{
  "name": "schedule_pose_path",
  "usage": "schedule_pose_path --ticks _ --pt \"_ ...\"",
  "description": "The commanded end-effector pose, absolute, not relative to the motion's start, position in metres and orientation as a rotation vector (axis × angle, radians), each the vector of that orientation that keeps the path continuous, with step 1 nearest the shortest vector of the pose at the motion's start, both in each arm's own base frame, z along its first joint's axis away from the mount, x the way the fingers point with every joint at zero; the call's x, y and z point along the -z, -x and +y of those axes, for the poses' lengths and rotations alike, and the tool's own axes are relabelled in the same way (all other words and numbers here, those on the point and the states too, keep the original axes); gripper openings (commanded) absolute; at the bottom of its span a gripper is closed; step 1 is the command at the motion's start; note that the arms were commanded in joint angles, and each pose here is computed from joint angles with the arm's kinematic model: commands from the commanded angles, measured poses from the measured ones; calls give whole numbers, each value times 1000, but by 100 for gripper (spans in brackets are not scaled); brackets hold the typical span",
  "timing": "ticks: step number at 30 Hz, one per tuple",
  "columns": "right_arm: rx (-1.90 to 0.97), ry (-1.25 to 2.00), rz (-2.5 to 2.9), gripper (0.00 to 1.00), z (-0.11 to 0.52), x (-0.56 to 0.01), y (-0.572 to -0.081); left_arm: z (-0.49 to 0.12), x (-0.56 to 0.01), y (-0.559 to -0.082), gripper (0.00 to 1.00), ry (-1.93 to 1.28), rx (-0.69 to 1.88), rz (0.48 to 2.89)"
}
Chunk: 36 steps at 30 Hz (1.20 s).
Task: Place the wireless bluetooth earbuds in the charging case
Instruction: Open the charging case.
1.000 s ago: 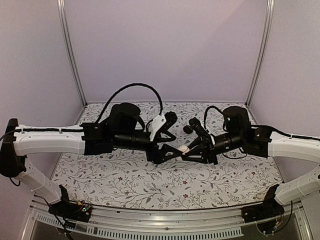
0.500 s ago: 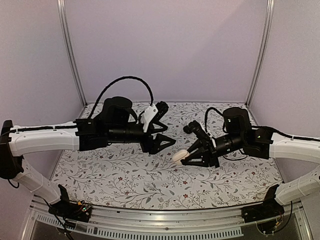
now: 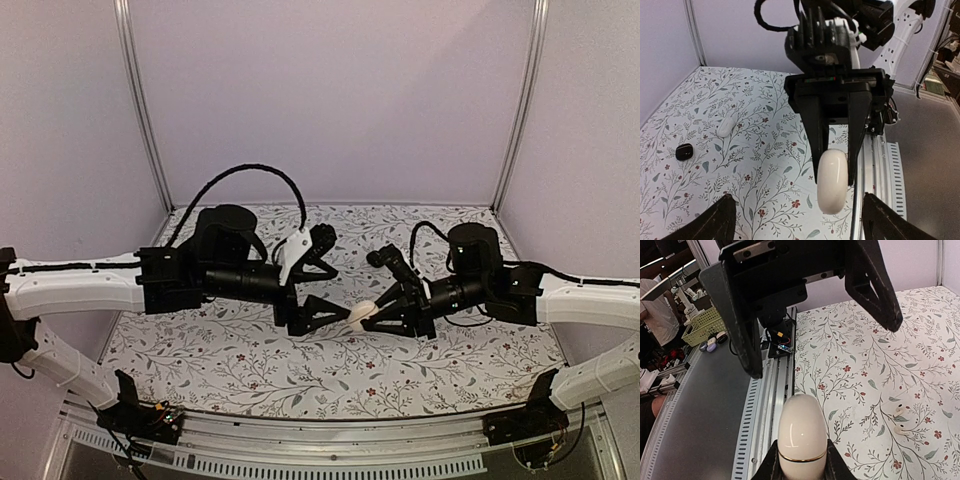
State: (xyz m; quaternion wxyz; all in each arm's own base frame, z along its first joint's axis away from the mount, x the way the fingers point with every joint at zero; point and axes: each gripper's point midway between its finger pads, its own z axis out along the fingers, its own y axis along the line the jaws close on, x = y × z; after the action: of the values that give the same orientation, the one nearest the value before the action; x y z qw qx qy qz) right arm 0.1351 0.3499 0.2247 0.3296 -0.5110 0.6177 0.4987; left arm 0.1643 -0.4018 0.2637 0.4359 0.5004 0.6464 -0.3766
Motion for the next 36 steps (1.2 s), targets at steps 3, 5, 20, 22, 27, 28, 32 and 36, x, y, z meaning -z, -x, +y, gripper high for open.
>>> schedule_pose_path --ticks 3,5,20,22,27,28,32,36 --pt "-1316 1353 1556 0 354 -240 -134 -423 -253 -156 85 -1329 943 1600" --pt "-1320 1359 1551 0 355 -240 -133 -424 -253 -160 85 -1315 925 1607" --pt "-1327 1395 1511 0 352 -246 -126 -414 -248 -190 79 -1221 847 1700" --pt "-1329 1400 1512 0 351 -245 -125 -412 -248 -193 78 -1209 827 1705" --pt "-1333 1402 1516 0 352 -244 -125 -408 -251 -195 77 -1195 822 1705" --pt "-1334 1403 1519 0 352 -243 -125 -408 -252 -196 77 -1191 818 1705" --pt "-1337 1405 1523 0 352 -242 -125 -405 -253 -199 76 -1177 803 1705" --pt "-1336 1405 1522 0 352 -242 -125 -405 -253 -199 76 -1176 801 1705"
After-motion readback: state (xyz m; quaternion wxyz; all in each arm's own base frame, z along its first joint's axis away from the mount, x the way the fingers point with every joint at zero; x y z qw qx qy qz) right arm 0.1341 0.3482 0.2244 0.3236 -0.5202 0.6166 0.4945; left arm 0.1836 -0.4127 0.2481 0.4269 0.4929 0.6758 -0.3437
